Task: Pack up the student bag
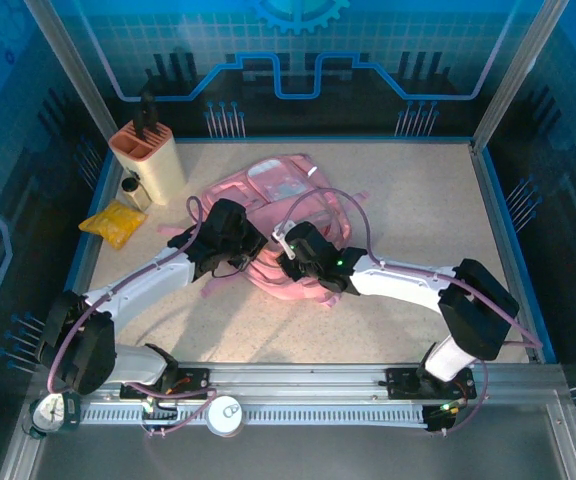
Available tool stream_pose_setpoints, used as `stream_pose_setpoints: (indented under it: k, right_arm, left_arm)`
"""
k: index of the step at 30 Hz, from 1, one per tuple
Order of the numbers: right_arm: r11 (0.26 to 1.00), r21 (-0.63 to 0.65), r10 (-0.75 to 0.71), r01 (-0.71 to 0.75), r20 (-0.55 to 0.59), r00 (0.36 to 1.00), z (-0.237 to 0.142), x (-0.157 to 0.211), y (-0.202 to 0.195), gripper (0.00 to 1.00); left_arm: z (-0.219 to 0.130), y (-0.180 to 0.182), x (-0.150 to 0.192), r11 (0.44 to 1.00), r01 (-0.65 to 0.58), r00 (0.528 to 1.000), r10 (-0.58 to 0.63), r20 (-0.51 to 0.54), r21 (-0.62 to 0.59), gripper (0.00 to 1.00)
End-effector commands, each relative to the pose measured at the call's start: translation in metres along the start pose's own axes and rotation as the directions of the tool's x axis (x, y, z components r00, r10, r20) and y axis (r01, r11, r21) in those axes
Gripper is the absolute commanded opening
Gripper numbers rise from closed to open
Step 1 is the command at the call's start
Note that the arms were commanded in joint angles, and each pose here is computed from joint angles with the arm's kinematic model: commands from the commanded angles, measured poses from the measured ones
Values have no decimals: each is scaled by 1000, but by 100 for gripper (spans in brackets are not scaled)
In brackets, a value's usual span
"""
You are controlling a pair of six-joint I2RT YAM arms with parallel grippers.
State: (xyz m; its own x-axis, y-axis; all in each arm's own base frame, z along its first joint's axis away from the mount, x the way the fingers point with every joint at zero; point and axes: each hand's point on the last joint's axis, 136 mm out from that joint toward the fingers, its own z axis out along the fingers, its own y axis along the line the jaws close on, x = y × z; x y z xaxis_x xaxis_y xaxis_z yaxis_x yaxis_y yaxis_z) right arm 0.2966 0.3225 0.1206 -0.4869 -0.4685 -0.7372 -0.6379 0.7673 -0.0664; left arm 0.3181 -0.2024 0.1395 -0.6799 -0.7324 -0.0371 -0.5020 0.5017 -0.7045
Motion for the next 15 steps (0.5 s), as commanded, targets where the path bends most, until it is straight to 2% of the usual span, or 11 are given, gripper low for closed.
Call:
stream_pose_setpoints:
  k: [1,5,7,15]
  right_arm:
    - [999,47,26,-28,28,999,-12,-8,-5,18]
    - [996,35,84,-84,16,996,-17,2,-11,4]
    - [992,24,121,-121,5,993,-16,8,-17,0]
    - [974,63,217,-216,-8,976,-18,20,-49,0]
  left_arm:
    - [-18,-44,-7,991,-30,999,26,32,130,0]
    - [-20,-41,-10,992,-37,998,31,48,118,0]
    - [-21,-41,-11,993,-43,998,37,55,113,0]
    - [-25,-30,-19,996,-46,996,39,84,79,0]
